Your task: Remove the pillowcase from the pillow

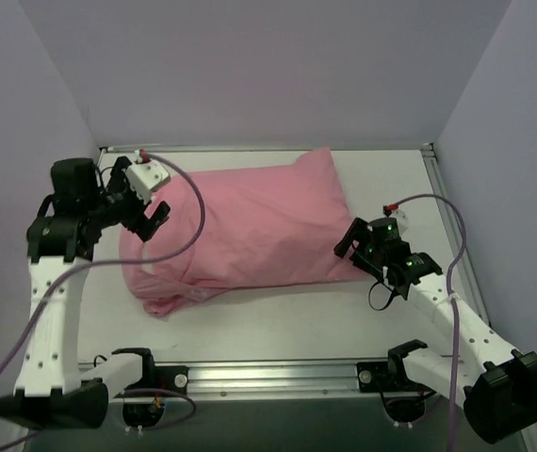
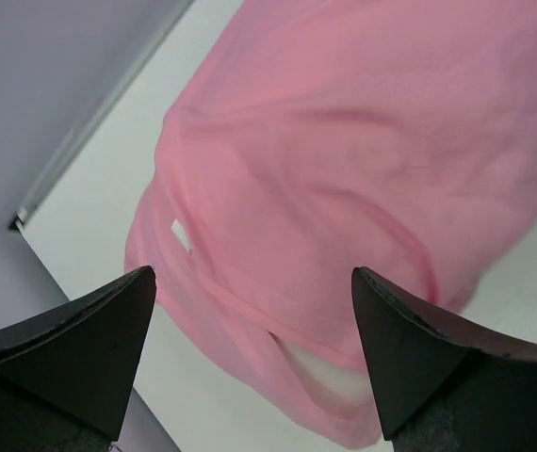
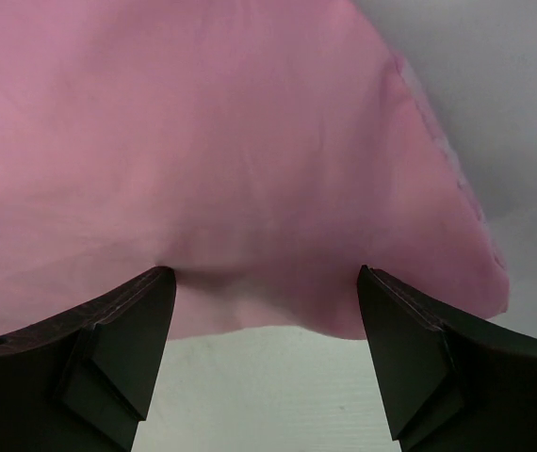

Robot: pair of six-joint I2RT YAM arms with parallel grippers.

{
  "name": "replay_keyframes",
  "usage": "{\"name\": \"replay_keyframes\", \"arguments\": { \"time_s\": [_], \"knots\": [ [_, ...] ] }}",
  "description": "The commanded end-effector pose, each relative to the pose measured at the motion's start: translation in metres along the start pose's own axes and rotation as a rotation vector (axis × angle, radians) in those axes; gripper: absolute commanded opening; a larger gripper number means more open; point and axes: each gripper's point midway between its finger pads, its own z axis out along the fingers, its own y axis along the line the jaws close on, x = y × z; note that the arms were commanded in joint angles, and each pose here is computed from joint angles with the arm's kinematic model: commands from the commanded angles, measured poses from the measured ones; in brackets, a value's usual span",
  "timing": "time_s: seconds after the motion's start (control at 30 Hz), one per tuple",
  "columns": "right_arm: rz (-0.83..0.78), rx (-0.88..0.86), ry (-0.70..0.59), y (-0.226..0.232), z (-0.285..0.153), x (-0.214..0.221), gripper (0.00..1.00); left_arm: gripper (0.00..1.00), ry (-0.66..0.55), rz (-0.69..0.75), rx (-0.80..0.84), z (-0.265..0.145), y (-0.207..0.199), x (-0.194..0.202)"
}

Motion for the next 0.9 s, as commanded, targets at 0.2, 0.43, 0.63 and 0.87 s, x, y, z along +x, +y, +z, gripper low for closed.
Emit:
{"name": "replay_keyframes", "arguments": {
  "time_s": [0.2, 0.43, 0.63, 0.87],
  "knots": [
    [0.131, -0.067, 0.056, 0.01, 0.048, 0.029, 0.76, 0.99, 0.449, -0.343, -0.159, 0.119, 0.093, 0.175],
    [0.08, 0.036, -0.084, 0.004, 0.097, -0.074, 0.36, 0.4, 0.34, -0.361, 0.127, 0.117, 0.004, 0.16],
    [-0.063, 0.152, -0.145, -0.001, 0.114, -0.164, 0.55, 0.05, 0.222, -0.279, 0.369, 0.114, -0.084, 0.104],
    [-0.296, 0.1, -0.233, 0.047, 0.048, -0.186, 0.78, 0.12, 0.184, -0.287, 0.34, 0.115, -0.082, 0.072]
  ]
}}
